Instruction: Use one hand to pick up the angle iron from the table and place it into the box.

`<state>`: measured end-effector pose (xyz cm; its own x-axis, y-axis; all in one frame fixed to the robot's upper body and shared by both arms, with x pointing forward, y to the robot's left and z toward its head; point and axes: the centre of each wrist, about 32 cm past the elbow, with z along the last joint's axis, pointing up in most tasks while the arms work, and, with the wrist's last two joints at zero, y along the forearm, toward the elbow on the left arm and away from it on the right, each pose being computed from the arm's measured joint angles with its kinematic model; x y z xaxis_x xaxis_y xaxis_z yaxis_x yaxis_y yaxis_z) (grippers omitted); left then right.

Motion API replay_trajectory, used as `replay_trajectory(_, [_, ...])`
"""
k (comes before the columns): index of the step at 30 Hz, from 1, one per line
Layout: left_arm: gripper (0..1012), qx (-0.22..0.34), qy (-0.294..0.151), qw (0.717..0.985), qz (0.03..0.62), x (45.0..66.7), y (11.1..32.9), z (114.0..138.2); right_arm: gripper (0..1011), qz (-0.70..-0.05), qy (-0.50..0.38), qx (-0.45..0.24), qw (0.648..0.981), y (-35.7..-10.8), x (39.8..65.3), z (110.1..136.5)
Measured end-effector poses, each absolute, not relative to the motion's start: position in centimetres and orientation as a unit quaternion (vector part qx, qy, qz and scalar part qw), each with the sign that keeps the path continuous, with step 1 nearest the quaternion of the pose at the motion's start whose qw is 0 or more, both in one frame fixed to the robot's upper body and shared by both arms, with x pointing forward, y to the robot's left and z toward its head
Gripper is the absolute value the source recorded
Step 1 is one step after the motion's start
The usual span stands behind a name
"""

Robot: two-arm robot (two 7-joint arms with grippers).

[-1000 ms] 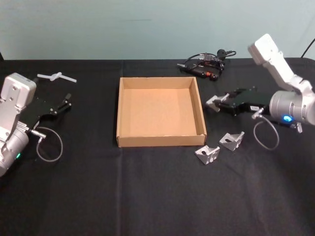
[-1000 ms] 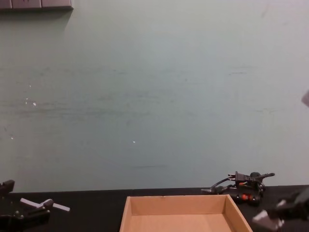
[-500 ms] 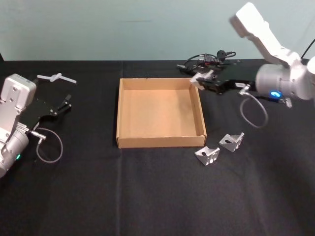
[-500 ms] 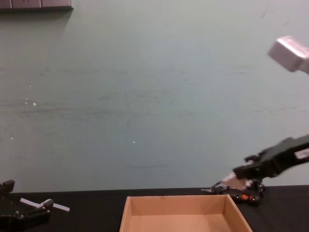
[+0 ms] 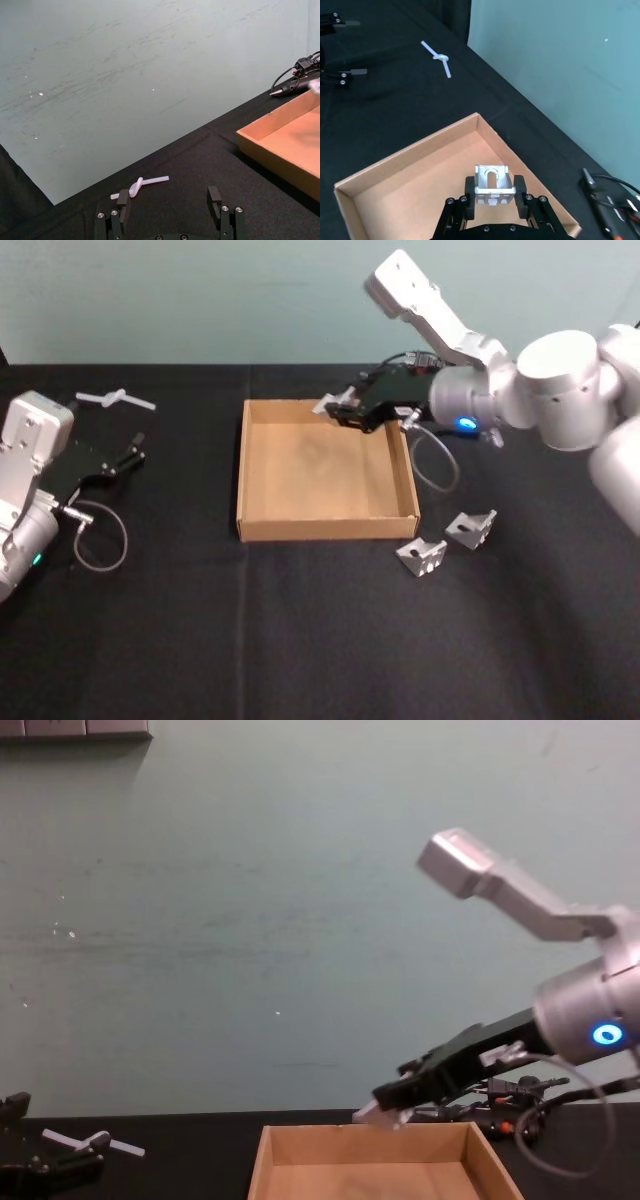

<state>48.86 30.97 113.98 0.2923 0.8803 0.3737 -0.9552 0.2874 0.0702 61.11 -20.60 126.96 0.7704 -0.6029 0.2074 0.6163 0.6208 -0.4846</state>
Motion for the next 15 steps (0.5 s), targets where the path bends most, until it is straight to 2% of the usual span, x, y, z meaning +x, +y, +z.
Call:
replay_trajectory(6, [1005, 0.141, -0.132, 0.791, 0.58, 48.9, 31.0, 114.0, 456, -0.328, -0.002, -0.286, 0.901, -19.0, 62.6, 125.4])
replay_trajectory(15, [1005, 0.141, -0.132, 0.791, 0.58, 48.9, 31.0, 114.0, 456, -0.322, 0.009, -0.293, 0.9, -18.3, 63.4, 123.8])
